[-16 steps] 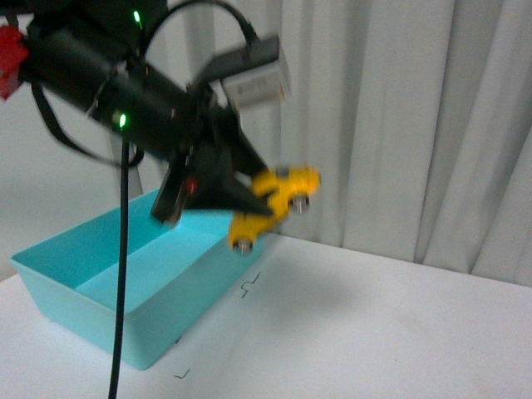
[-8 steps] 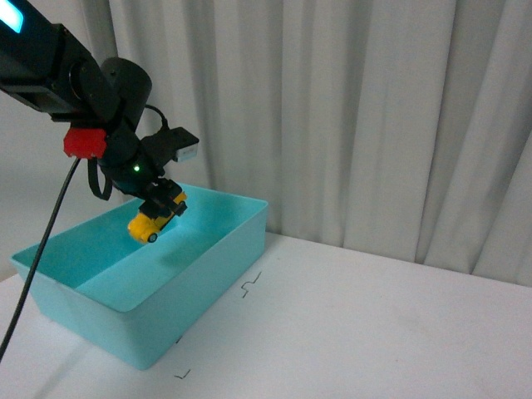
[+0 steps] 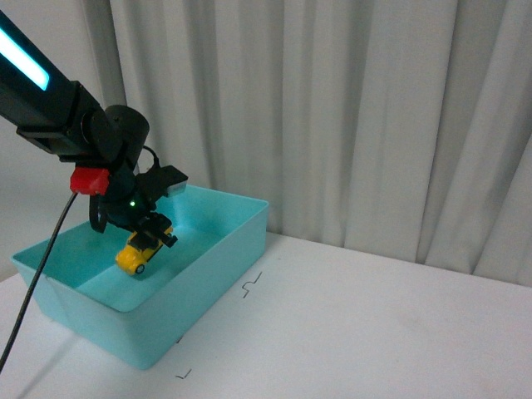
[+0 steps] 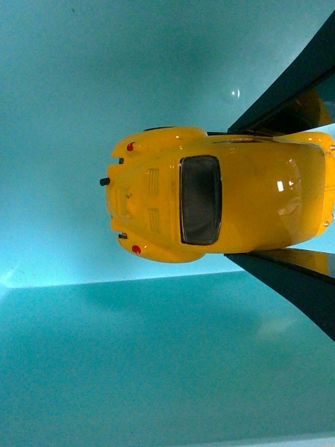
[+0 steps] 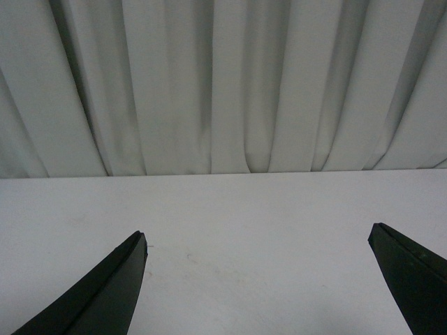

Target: Wind up and store yellow beetle toy

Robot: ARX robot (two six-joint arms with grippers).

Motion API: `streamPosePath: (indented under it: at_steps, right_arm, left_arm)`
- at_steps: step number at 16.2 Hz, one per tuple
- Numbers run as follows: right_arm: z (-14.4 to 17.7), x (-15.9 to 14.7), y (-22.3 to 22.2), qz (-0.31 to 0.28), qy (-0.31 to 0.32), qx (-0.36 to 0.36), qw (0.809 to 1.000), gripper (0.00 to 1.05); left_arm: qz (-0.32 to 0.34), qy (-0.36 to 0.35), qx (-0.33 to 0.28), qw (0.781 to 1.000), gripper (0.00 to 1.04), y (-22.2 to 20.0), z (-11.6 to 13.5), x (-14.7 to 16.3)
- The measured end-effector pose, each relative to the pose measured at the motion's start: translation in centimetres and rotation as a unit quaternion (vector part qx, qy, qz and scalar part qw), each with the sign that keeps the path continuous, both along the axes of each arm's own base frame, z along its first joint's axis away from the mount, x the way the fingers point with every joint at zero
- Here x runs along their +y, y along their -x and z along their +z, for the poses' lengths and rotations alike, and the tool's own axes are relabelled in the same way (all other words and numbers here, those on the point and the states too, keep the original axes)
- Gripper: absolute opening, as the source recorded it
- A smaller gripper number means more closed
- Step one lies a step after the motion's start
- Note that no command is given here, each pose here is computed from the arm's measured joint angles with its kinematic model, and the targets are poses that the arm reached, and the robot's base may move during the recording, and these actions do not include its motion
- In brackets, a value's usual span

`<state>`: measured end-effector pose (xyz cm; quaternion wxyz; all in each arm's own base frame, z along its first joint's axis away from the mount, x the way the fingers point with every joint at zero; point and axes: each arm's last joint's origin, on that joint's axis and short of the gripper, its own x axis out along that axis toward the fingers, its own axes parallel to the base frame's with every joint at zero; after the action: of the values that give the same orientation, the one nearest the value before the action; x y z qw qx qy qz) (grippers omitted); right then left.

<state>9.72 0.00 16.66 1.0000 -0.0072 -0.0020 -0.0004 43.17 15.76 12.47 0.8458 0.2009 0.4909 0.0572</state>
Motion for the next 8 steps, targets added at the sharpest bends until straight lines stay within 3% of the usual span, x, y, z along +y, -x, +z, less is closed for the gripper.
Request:
streamPosePath:
  at_steps: [2, 5, 7, 8]
  right_arm:
    - [0.0, 0.0, 0.0, 0.000, 0.000, 0.000, 1.000, 0.98]
    - [0.0, 0.0, 0.0, 0.000, 0.000, 0.000, 1.000, 0.98]
    - [0.0, 0.0, 0.0, 0.000, 0.000, 0.000, 1.000, 0.98]
    - [0.0, 0.0, 0.0, 0.000, 0.000, 0.000, 1.000, 0.98]
  left_arm:
    - [-0.016, 0.005, 0.010, 1.000, 0.41, -0.1, -0.1, -0.7]
    - [-0.027, 0.027, 0.028, 0.999, 0.78, 0.2, -0.3, -0.9]
    - [-0.028, 0.030, 0.011, 0.999, 0.99, 0.6, 1.0, -0.1]
    - [-0.033, 0.036, -0.011, 0.999, 0.98, 1.2, 2.6, 0.2]
